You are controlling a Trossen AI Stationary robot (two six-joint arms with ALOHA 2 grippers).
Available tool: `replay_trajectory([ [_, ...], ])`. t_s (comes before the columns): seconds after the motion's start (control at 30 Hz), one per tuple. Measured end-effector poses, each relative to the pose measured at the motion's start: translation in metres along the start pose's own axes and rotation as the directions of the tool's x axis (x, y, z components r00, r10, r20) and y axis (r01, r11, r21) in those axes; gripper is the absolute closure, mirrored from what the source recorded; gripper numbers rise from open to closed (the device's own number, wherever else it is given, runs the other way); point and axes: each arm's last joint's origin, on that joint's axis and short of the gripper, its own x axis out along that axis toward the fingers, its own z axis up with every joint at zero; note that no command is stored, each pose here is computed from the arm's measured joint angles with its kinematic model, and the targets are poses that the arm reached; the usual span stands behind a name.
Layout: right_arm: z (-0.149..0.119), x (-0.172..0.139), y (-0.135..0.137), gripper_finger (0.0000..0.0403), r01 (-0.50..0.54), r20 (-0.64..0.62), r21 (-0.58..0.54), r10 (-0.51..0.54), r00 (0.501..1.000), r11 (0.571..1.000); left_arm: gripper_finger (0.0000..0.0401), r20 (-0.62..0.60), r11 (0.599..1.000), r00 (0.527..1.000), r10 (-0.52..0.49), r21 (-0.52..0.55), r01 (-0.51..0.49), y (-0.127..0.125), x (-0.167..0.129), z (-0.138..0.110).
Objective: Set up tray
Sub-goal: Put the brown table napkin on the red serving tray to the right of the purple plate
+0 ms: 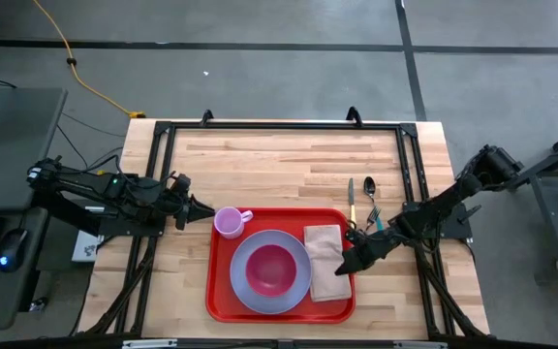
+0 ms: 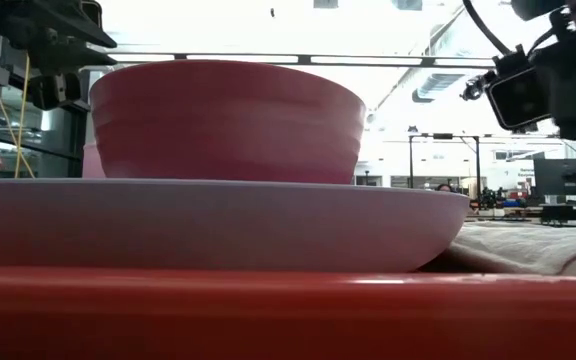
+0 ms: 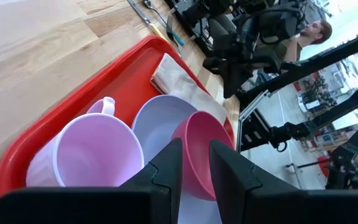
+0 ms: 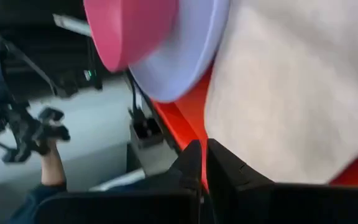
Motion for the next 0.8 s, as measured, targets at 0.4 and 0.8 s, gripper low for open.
replay_trajectory([
  [0.4,-0.005,0.002,0.046,0.0403,0.183,-0.043,-0.2,-0.195,0.98,0.963,0.029,0.005,1.0,1.0,0.003,-0.015,-0.003,0.0,0.0,0.0],
  [0.8,-0.003,0.031,0.068,0.0403,0.25,-0.083,-0.434,-0.315,0.946,0.865,0.029,0.005,1.0,1.0,0.003,-0.015,-0.003,0.0,0.0,0.0],
])
